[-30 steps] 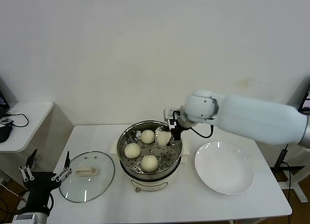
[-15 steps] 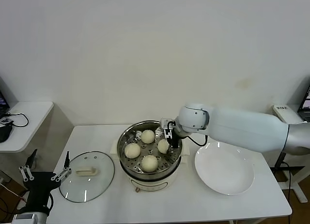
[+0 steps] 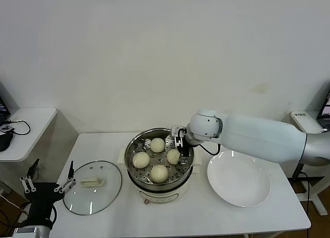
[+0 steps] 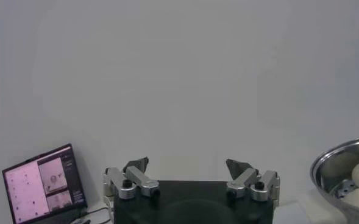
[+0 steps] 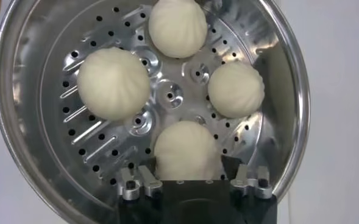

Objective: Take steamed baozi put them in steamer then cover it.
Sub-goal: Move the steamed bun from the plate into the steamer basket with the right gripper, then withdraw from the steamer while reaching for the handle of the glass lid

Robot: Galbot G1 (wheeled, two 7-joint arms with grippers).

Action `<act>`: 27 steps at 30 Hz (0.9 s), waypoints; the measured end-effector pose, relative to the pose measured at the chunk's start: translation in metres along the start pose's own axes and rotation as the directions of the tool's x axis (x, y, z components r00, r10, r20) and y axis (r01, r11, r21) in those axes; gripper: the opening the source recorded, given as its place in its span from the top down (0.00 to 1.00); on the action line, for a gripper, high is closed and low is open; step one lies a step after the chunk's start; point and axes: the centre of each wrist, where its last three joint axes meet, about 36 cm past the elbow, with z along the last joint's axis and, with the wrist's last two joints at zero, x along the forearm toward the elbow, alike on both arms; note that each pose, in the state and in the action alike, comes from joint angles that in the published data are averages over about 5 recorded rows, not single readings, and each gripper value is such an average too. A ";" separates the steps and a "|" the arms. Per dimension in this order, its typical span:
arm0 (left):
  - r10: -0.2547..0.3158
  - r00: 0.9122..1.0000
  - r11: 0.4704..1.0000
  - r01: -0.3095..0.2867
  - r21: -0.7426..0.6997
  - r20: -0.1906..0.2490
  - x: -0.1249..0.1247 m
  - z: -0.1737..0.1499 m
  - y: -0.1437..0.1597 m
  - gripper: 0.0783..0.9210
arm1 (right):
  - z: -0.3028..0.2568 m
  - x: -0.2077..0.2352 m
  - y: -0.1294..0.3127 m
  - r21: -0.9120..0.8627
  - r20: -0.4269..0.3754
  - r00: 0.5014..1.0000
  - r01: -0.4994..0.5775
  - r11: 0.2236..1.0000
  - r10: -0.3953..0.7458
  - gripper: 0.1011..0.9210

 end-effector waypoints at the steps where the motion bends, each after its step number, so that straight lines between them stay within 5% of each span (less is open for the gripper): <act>1: 0.000 1.000 1.000 0.000 0.001 0.000 0.000 0.000 0.000 0.12 | 0.000 0.003 -0.001 -0.002 0.004 1.000 -0.005 1.000 0.005 0.12; 10: 0.001 1.000 1.000 -0.001 0.001 0.005 0.000 -0.001 0.000 0.12 | 0.007 0.037 -0.001 -0.037 0.086 0.993 -0.083 0.996 0.086 0.12; 17: 0.005 1.000 1.000 -0.005 0.008 0.006 -0.003 0.001 -0.002 0.12 | 0.034 0.049 0.019 -0.124 0.204 0.945 -0.234 0.964 0.255 0.12; 22: 0.004 1.000 1.000 -0.005 0.015 0.009 -0.006 0.005 -0.003 0.12 | 0.060 0.039 0.047 -0.249 0.325 0.845 -0.357 0.901 0.424 0.12; 27: 0.012 1.000 1.000 -0.012 0.019 0.008 -0.009 0.010 -0.005 0.12 | 0.082 0.025 0.077 -0.406 0.439 0.679 -0.434 0.804 0.588 0.12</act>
